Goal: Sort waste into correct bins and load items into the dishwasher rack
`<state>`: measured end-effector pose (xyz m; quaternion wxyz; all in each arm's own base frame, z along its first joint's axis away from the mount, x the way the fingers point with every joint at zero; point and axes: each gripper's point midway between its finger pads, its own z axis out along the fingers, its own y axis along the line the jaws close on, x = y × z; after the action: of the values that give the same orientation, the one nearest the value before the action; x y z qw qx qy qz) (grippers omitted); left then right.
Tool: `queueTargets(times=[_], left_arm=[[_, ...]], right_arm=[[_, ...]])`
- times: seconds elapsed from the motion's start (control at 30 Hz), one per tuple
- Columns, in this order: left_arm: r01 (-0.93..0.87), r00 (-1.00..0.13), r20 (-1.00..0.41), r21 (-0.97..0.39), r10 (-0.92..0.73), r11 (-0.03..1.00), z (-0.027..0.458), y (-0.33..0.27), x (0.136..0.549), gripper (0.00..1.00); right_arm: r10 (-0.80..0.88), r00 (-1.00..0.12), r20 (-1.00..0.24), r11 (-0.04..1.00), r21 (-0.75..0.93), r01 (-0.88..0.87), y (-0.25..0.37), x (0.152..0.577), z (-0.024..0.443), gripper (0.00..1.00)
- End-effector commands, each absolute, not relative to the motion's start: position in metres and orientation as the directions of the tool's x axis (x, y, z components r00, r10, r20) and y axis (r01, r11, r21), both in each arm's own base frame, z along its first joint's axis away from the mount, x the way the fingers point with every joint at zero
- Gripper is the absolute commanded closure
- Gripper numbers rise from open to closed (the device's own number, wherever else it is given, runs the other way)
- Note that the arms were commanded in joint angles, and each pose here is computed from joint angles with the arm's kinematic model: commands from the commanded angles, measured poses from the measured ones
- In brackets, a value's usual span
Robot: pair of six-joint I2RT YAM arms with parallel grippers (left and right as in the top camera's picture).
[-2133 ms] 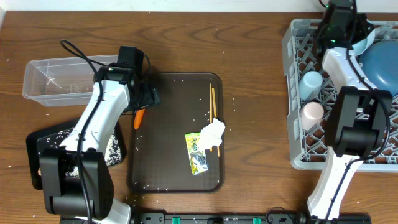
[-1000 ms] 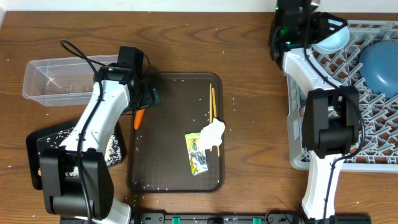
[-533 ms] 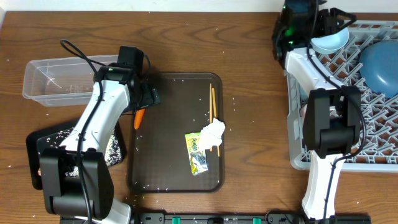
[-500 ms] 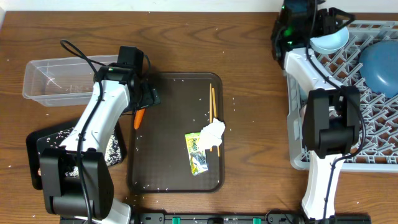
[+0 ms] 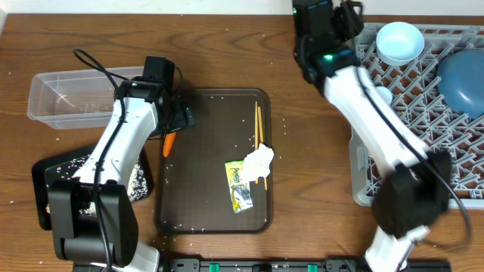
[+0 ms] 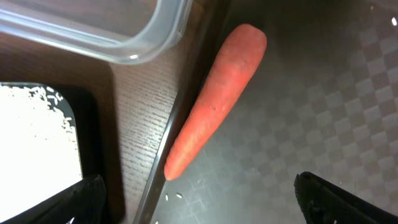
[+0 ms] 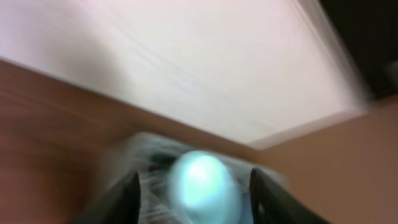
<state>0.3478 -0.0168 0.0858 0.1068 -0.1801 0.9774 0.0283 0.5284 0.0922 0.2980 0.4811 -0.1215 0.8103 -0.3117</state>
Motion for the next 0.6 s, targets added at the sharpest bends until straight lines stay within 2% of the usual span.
queueTargets(times=[0.0, 0.1, 0.2, 0.4, 0.57], left_arm=[[-0.352, -0.914, -0.228, 0.029, -0.336, 0.936, 0.088, -0.013, 0.347, 0.02], [-0.352, -0.914, -0.228, 0.029, -0.336, 0.936, 0.088, -0.013, 0.347, 0.02], [-0.351, -0.914, -0.228, 0.029, -0.336, 0.936, 0.088, -0.013, 0.347, 0.02], [-0.352, -0.914, -0.228, 0.029, -0.337, 0.936, 0.088, -0.013, 0.347, 0.02], [-0.351, -0.914, -0.228, 0.029, -0.336, 0.936, 0.088, -0.013, 0.347, 0.02]], right_arm=[[-0.143, -0.346, -0.927, 0.988, -0.114, -0.102, 0.137, 0.51, 0.351, 0.44], [-0.047, -0.347, -0.937, 0.998, -0.032, -0.048, 0.119, 0.498, 0.367, 0.44], [0.034, -0.363, -0.931, 0.995, -0.004, 0.104, 0.079, 0.496, 0.366, 0.45], [0.294, -0.384, -0.875, 0.903, 0.124, 0.411, -0.021, 0.495, 0.333, 0.45], [0.376, -0.399, -0.836, 0.865, 0.163, 0.474, -0.08, 0.503, 0.307, 0.47]])
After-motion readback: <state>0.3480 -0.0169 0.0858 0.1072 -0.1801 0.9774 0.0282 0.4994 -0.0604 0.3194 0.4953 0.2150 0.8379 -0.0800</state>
